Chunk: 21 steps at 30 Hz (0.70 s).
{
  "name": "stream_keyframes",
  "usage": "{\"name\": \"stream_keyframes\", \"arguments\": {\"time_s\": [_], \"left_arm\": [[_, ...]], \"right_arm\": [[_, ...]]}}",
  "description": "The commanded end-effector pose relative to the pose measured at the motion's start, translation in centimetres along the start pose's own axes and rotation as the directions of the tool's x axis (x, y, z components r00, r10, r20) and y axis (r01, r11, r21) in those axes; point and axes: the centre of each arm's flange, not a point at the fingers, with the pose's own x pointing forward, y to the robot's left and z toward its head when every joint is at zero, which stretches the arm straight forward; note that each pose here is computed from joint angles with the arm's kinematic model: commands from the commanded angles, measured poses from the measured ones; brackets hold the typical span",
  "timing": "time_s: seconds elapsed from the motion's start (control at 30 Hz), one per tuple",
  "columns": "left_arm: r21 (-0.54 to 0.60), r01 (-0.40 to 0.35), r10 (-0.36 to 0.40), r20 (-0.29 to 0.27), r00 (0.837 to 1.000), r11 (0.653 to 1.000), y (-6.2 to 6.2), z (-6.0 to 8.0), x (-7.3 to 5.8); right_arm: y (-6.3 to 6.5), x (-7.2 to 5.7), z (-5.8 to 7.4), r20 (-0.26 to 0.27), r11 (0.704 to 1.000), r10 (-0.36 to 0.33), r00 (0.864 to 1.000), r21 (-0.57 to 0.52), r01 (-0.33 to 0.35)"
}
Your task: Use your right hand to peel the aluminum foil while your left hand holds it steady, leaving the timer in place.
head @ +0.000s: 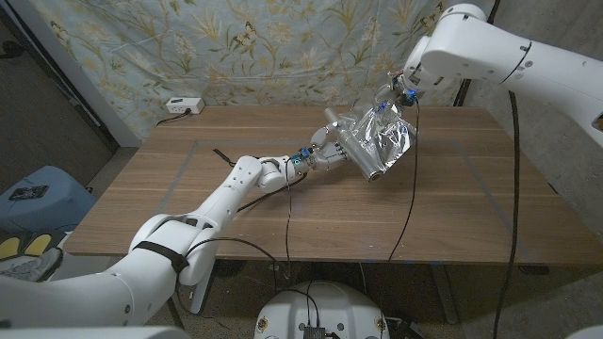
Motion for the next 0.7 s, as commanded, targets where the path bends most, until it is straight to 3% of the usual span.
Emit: {"name": "stream_keyframes", "arguments": {"time_s": [0.03, 0.3, 0.7], "left_arm": [[-0.010, -0.019, 0.018, -0.035, 0.999, 1.000, 0.3, -0.9, -0.4], [-0.026, -0.009, 0.008, -0.046, 0.999, 1.000, 0.4, -1.5, -0.2], [-0.017, 0.052, -0.053, -0.064, 0.997, 0.999, -0.2, -1.2, 0.1]], "right_arm": [[0.0, 2.2, -2.6, -0.054, 0.997, 0.035, 0.998, 0.071, -0.031], [-0.3, 2.8, -3.4, -0.089, 0.995, 0.041, 0.995, 0.089, -0.033], [-0.7, 2.9, -3.6, -0.109, 0.995, 0.036, 0.993, 0.097, -0.025]]}}
